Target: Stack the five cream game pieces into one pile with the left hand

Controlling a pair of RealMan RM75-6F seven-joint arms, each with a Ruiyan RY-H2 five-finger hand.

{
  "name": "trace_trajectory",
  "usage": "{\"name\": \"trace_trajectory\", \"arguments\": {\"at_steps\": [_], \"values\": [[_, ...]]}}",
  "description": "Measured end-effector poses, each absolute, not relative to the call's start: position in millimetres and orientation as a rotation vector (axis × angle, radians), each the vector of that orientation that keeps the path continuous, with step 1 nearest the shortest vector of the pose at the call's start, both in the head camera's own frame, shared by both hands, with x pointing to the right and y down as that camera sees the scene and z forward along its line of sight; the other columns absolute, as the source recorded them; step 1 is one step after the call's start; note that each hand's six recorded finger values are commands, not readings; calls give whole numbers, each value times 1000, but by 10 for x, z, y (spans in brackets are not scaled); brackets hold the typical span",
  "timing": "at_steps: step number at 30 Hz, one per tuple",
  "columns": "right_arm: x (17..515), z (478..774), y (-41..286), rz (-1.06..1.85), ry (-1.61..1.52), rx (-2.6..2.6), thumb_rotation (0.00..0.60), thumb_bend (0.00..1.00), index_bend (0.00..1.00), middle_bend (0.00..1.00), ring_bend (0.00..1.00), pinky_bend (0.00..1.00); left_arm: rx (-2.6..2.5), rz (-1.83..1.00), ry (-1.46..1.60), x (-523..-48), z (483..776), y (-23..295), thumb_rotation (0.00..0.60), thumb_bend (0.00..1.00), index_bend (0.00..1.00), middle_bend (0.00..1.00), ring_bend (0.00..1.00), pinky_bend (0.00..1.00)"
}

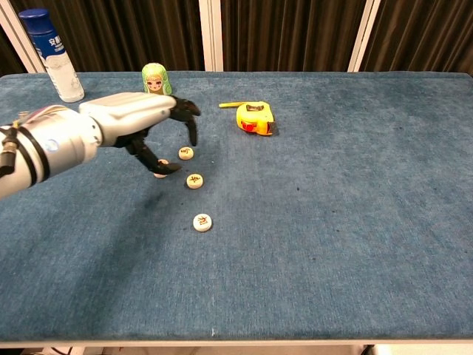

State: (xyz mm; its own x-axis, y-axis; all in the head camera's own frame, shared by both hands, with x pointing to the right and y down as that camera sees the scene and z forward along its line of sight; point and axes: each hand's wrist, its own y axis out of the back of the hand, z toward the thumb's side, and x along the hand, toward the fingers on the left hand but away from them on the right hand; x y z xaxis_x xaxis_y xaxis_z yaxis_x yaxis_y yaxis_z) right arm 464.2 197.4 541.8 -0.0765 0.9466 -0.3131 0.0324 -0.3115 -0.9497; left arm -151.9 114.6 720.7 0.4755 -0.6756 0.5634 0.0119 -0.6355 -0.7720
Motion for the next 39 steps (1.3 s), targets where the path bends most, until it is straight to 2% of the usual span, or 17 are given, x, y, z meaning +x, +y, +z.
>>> {"name": "trace_trajectory", "arguments": {"at_steps": [9, 39], "values": [[4689, 5398, 2010, 1501, -1129, -1410, 600, 174, 0, 44, 0, 89, -1978, -1211, 478, -1323, 7351, 1234, 600, 317, 380, 62, 0, 0], [4733, 5409, 2034, 1505, -1142, -1410, 600, 173, 0, 44, 0, 89, -1943, -1278, 469, -1399, 7544, 1279, 600, 331, 470, 68, 0, 0]]}}
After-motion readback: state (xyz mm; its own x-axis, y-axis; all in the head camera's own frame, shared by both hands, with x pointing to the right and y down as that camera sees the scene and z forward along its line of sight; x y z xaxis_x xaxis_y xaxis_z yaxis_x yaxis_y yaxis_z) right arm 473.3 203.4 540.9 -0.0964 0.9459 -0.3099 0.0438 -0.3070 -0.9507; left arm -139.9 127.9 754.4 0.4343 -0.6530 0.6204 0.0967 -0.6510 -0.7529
